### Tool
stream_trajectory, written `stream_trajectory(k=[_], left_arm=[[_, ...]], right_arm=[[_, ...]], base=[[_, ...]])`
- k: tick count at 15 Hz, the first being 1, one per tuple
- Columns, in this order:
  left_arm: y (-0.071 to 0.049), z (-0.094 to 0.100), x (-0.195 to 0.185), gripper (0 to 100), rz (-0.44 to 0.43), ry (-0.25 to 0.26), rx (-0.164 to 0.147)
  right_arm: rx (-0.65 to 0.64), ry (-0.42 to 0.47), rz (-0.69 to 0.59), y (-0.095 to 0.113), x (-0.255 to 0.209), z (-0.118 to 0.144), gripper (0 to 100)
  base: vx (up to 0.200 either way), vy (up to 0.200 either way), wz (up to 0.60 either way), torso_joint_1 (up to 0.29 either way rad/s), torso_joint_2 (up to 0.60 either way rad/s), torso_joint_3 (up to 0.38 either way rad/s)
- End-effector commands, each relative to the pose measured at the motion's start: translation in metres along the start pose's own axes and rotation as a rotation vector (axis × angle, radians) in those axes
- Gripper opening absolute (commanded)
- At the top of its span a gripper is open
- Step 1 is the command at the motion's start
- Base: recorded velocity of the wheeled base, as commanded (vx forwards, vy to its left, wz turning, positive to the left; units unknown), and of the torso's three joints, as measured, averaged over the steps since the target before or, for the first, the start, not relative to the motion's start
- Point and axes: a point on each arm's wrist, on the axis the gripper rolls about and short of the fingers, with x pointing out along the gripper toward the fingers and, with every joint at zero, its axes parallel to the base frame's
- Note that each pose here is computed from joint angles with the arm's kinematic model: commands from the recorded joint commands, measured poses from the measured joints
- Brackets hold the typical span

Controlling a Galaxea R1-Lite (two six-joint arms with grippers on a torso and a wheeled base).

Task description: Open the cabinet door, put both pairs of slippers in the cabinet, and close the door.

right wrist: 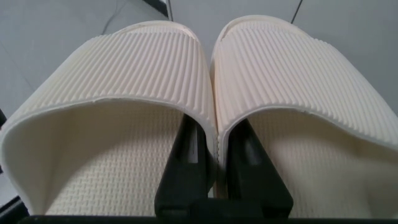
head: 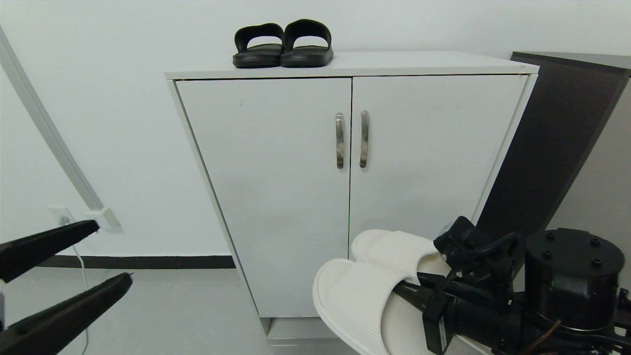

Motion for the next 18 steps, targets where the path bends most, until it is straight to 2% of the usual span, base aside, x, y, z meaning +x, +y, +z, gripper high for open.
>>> stream_trajectory(k=[1, 2, 3, 5, 7, 10, 13, 14, 15, 16, 17, 18], left_arm=[[0.010, 0.011, 0.048, 100, -0.101, 0.059, -0.033], [0.011, 0.020, 0.077, 100, -0.132, 0.051, -0.032], [0.007, 0.023, 0.095, 100, -0.173, 0.046, -0.043], [-0.004, 0.031, 0.123, 100, -0.256, 0.027, -0.044], [-0.022, 0.041, 0.150, 100, -0.320, 0.017, -0.041], [-0.049, 0.047, 0.187, 100, -0.418, 0.022, -0.065], [-0.051, 0.044, 0.225, 100, -0.443, 0.037, -0.070], [-0.052, 0.042, 0.232, 100, -0.488, 0.047, -0.072], [-0.053, 0.041, 0.237, 100, -0.541, 0.059, -0.091], [-0.053, 0.043, 0.241, 100, -0.581, 0.067, -0.126], [-0.054, 0.047, 0.247, 100, -0.604, 0.071, -0.172], [-0.053, 0.051, 0.251, 100, -0.622, 0.079, -0.234]], right_arm=[[-0.001, 0.017, 0.000, 0.000, 0.003, -0.007, 0], [0.001, 0.008, -0.002, 0.000, 0.006, -0.009, 0], [-0.001, 0.016, -0.002, 0.000, 0.006, -0.011, 0], [-0.001, 0.017, -0.002, 0.000, 0.007, -0.011, 0], [0.001, 0.027, -0.005, -0.001, 0.009, -0.013, 0], [0.000, 0.027, -0.006, -0.002, 0.009, -0.013, 0], [0.002, 0.022, -0.006, -0.002, 0.008, -0.012, 0], [0.002, 0.024, -0.006, -0.002, 0.008, -0.012, 0], [0.002, 0.025, -0.006, -0.002, 0.009, -0.013, 0], [0.000, 0.030, -0.006, -0.002, 0.009, -0.014, 0], [0.000, 0.033, -0.006, -0.002, 0.009, -0.015, 0], [0.000, 0.034, -0.005, -0.002, 0.010, -0.015, 0]], base=[[0.000, 0.000, 0.00, 0.000, 0.00, 0.000], [0.000, 0.000, 0.00, 0.000, 0.00, 0.000], [0.000, 0.000, 0.00, 0.000, 0.00, 0.000], [0.000, 0.000, 0.00, 0.000, 0.00, 0.000], [0.000, 0.000, 0.00, 0.000, 0.00, 0.000], [0.000, 0.000, 0.00, 0.000, 0.00, 0.000], [0.000, 0.000, 0.00, 0.000, 0.00, 0.000], [0.000, 0.000, 0.00, 0.000, 0.00, 0.000], [0.000, 0.000, 0.00, 0.000, 0.00, 0.000], [0.000, 0.000, 0.00, 0.000, 0.00, 0.000], [0.000, 0.000, 0.00, 0.000, 0.00, 0.000], [0.000, 0.000, 0.00, 0.000, 0.00, 0.000]])
